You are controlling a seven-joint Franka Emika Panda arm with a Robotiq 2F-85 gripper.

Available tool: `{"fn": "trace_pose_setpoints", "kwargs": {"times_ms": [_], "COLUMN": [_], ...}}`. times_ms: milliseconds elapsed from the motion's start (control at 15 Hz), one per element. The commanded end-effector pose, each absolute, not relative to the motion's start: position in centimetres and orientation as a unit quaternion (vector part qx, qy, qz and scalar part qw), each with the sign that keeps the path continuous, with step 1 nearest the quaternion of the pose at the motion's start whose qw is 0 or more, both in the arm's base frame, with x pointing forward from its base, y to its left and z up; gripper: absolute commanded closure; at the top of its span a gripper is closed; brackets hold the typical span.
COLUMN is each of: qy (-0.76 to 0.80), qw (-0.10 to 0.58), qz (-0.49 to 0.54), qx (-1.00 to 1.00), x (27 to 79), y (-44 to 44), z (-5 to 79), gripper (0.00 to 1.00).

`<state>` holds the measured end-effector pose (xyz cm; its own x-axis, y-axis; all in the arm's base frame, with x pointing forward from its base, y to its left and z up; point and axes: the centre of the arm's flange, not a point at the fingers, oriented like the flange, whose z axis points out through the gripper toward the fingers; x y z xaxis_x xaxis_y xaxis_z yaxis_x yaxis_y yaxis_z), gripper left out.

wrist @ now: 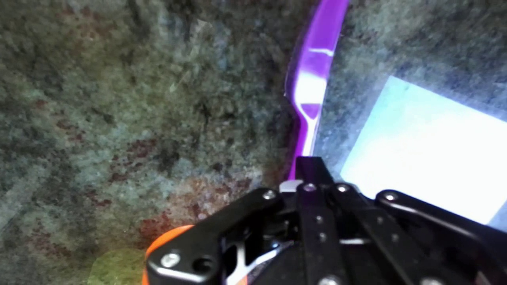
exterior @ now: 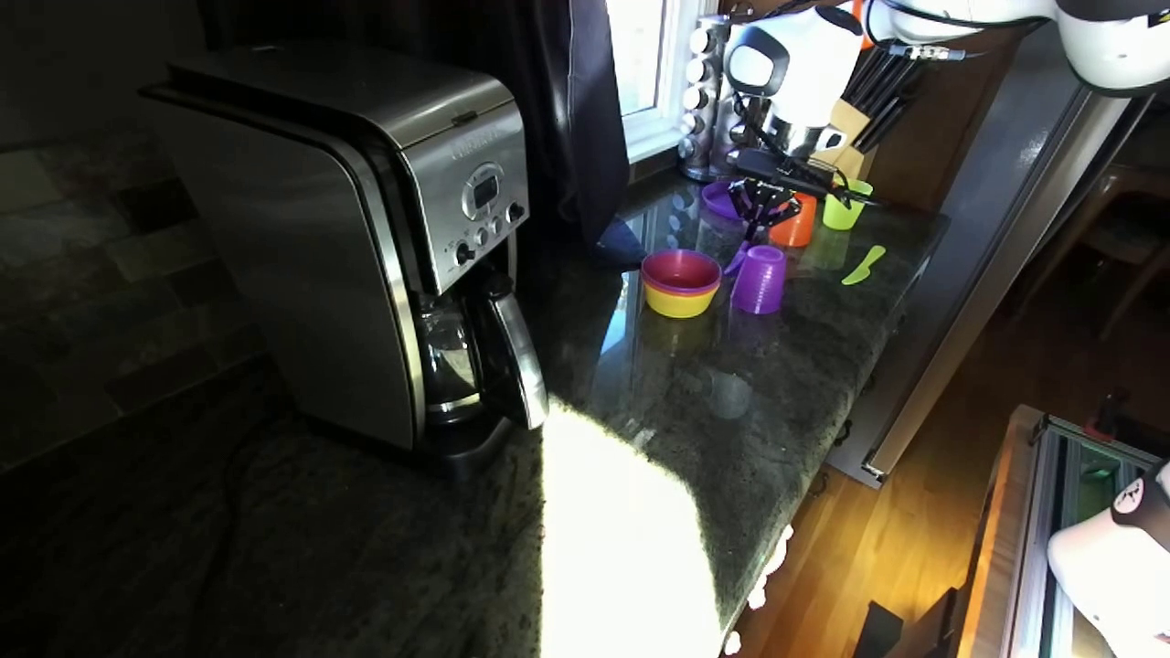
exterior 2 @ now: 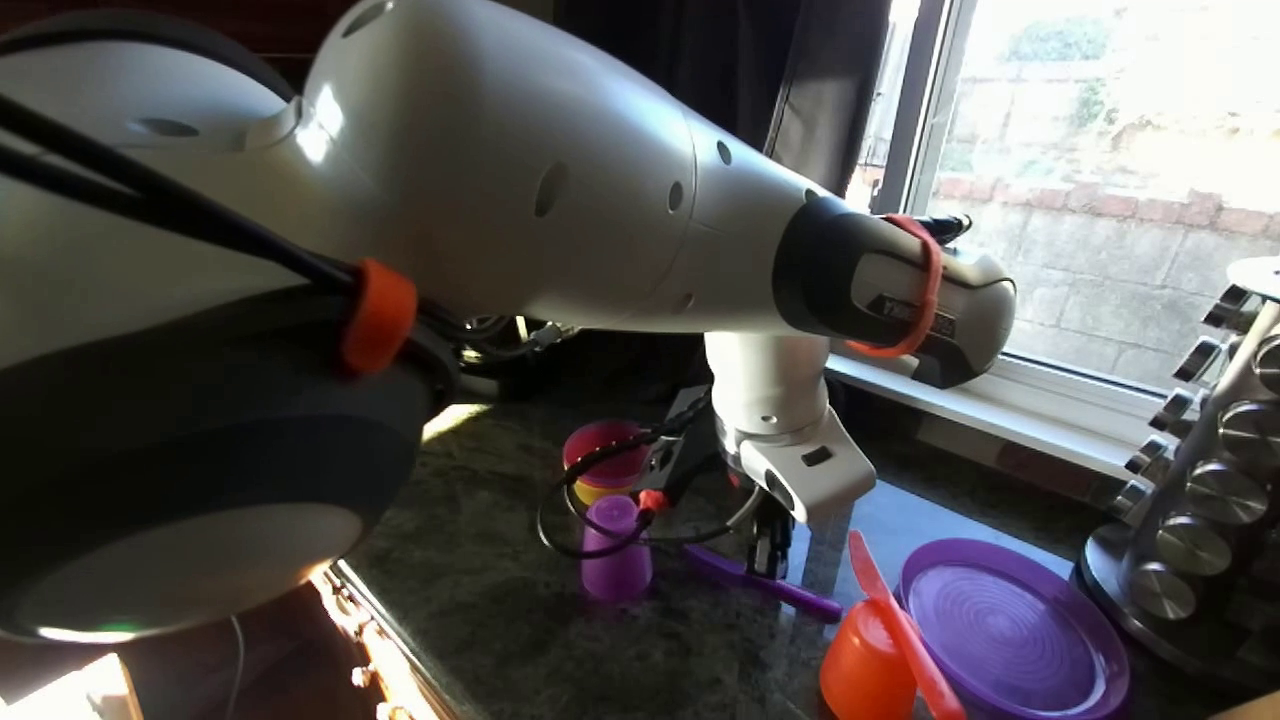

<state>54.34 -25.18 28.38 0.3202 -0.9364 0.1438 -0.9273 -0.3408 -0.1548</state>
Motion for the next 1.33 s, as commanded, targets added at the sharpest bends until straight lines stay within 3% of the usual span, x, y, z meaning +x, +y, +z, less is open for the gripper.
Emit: {"fn": "trace_pose_setpoints", "kwargs": {"times_ms": [0,200,267,400,1000,1267], "qy": [0.554,0.547,0.539,0.538,0.528,0.522], "qw": [0.034,0.026,0.022,0.015,0.003,0.0], "qz": [-0.107,-0.121,-0.127,-0.124,-0.122,-0.118], "qx": [-0.825,-0.828,-0.832,-0.834,-0.841,-0.845], "x": [53.0,53.0,53.0,53.5,54.8,55.4], "y": [-24.1,-23.4,-23.4,-23.8,-24.1,-23.3], "z": [30.2,31.1,31.1,30.6,27.0,26.4], "gripper": [1.0,1.0,0.74,0.68,0.01,0.0]}}
